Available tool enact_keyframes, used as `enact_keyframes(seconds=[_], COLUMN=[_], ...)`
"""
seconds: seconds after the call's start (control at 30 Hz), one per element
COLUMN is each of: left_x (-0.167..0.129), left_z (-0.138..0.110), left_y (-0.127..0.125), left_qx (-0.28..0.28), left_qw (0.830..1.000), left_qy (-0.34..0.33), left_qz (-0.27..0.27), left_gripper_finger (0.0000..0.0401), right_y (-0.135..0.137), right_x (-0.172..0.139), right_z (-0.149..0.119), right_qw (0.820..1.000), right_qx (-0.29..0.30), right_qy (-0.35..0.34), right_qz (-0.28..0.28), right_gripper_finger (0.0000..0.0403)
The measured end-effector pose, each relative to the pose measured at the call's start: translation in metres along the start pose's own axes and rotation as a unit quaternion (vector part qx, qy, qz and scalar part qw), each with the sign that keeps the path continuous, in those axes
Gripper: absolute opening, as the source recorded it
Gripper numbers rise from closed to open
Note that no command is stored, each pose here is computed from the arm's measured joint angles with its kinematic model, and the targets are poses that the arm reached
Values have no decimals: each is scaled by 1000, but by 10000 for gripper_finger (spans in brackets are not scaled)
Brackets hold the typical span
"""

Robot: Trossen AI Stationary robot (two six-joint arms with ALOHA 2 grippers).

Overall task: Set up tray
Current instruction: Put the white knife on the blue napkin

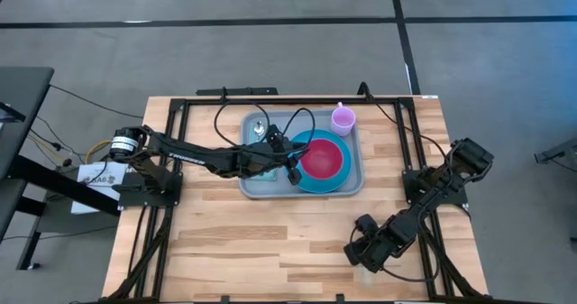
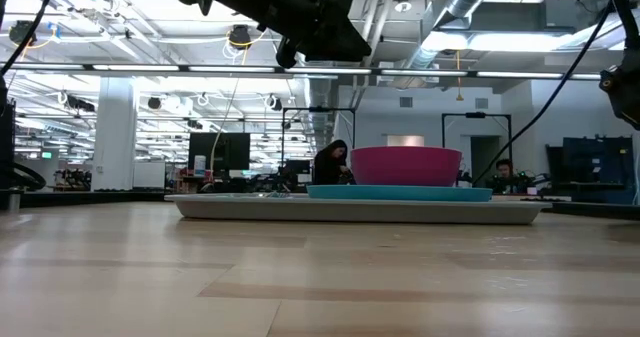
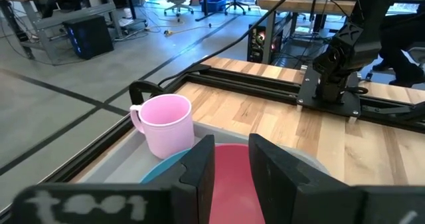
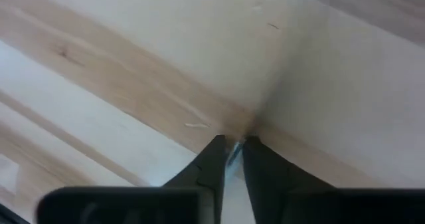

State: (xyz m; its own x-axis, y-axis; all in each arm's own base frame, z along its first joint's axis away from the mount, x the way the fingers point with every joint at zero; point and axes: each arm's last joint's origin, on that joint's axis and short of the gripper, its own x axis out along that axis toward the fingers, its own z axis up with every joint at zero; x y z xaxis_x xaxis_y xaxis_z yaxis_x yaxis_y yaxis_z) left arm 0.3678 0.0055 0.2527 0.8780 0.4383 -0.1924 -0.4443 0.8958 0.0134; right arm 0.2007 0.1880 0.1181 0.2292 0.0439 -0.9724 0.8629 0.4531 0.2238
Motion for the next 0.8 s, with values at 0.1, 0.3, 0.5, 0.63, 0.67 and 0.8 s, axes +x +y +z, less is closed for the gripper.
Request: enact_keyframes(seconds=[0.1,0.3,0.5,0.63,0.67,0.8], left_x=[0,-4,-30,-58,-66,-89], left_z=[0,3,18,28,30,31], left_y=[0,-4,-16,-27,-29,-39], left_qx=[-1,-4,10,36,40,62], left_qw=[1000,1000,999,999,999,998], left_qy=[-2,-9,-10,-1,0,3], left_qz=[1,-7,-35,-39,-30,31], left_gripper_finger=[83,83,83,83,83,83], right_y=[2,12,33,47,51,64], right_x=[-2,-6,-19,-29,-32,-38], right_z=[1,-1,-3,-1,1,18], right_qw=[1000,997,991,984,983,976], right_qx=[-29,-78,-120,-145,-149,-164], right_qy=[-2,-9,-24,-53,-60,-94], right_qz=[6,20,61,86,93,106], right_gripper_finger=[12,14,2,0,0,1])
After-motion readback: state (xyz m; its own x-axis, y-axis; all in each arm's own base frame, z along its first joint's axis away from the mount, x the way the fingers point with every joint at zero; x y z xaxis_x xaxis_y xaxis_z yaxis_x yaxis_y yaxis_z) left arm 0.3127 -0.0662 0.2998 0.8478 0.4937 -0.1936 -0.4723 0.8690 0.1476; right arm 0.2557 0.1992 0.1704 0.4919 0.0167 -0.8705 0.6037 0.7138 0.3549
